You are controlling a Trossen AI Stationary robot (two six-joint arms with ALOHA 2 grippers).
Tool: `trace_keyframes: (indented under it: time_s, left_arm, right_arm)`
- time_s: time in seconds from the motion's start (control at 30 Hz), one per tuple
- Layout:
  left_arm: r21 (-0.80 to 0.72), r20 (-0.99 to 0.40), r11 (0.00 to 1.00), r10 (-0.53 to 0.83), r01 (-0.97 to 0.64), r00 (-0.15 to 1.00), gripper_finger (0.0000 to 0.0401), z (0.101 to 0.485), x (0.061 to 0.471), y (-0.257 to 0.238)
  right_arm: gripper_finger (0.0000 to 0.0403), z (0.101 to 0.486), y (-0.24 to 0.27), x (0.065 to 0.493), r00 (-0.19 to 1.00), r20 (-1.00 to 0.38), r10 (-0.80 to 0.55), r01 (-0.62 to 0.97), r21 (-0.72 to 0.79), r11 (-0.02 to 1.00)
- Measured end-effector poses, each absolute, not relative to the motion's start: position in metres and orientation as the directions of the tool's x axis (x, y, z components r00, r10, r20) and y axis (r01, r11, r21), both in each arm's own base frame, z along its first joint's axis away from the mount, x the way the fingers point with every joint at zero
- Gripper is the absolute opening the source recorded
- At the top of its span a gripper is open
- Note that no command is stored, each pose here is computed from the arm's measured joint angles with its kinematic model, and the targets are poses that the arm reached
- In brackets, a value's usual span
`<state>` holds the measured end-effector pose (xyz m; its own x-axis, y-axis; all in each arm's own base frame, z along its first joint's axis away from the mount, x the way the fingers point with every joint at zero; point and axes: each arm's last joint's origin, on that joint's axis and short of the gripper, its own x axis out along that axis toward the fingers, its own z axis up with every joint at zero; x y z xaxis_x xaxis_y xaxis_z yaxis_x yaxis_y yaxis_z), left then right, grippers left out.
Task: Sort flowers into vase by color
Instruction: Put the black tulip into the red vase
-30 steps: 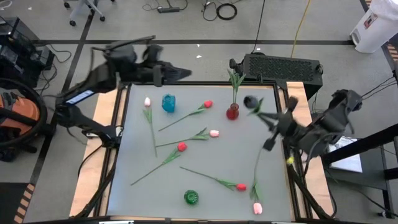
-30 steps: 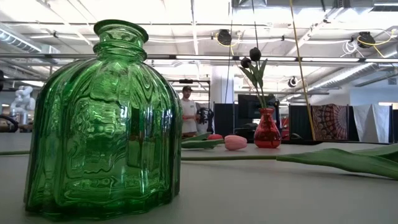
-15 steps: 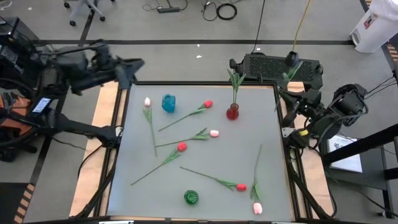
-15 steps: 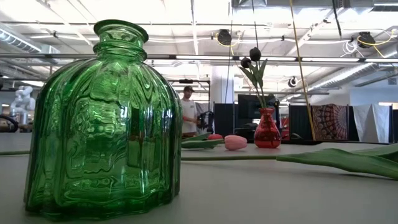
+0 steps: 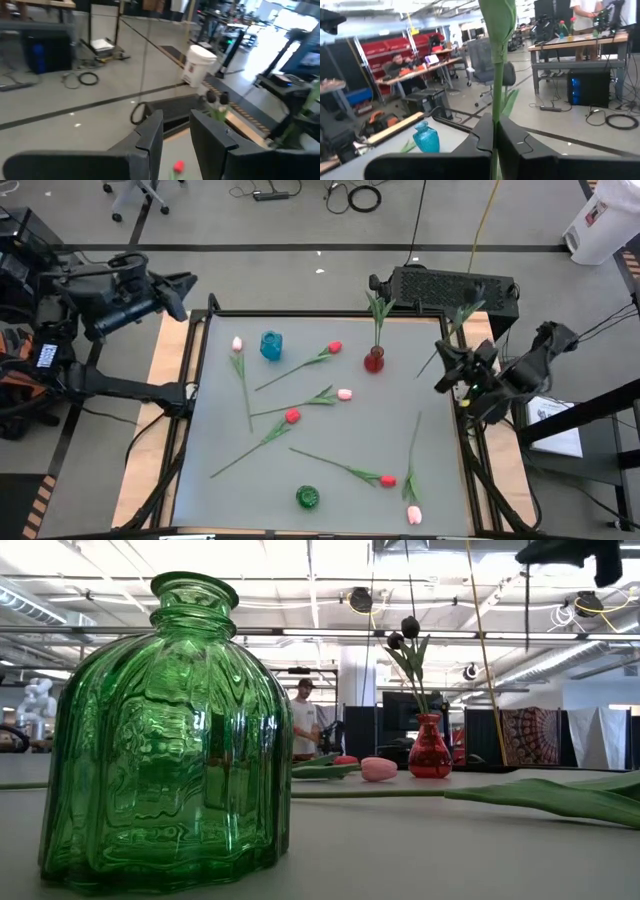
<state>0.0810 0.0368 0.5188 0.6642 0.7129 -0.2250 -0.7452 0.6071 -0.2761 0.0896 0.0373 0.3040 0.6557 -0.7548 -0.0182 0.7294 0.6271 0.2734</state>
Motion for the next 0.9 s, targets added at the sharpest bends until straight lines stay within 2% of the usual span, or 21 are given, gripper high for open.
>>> trace_keyframes:
  time_s: [0.13, 0.3, 0.47, 0.63, 0.9]
  left_arm:
    - [-0.260, -0.234, 0.585, 0.734, -0.768, 0.638, 0.0102, 0.517, 0.080, 0.037]
    - [-0.254, -0.245, 0.583, 0.733, -0.772, 0.635, 0.0102, 0.516, 0.080, 0.037]
    - [-0.257, -0.250, 0.581, 0.732, -0.773, 0.633, 0.0102, 0.516, 0.082, 0.038]
    - [-0.256, -0.251, 0.580, 0.732, -0.773, 0.633, 0.0102, 0.516, 0.084, 0.038]
    - [-0.254, -0.254, 0.580, 0.732, -0.774, 0.632, 0.0102, 0.515, 0.086, 0.039]
  right_arm:
    - [0.0000, 0.289, 0.045, 0.104, 0.637, -0.020, -0.770, 0.739, 0.298, 0.604]
    - [0.0000, 0.286, 0.051, 0.122, 0.625, -0.044, -0.779, 0.764, 0.241, 0.599]
    - [0.0000, 0.290, 0.049, 0.141, 0.668, -0.106, -0.736, 0.741, 0.182, 0.646]
    - [0.0000, 0.298, 0.041, 0.156, 0.691, -0.112, -0.714, 0.723, 0.114, 0.681]
    - [0.0000, 0.304, 0.016, 0.168, 0.712, -0.119, -0.692, 0.702, 0.111, 0.703]
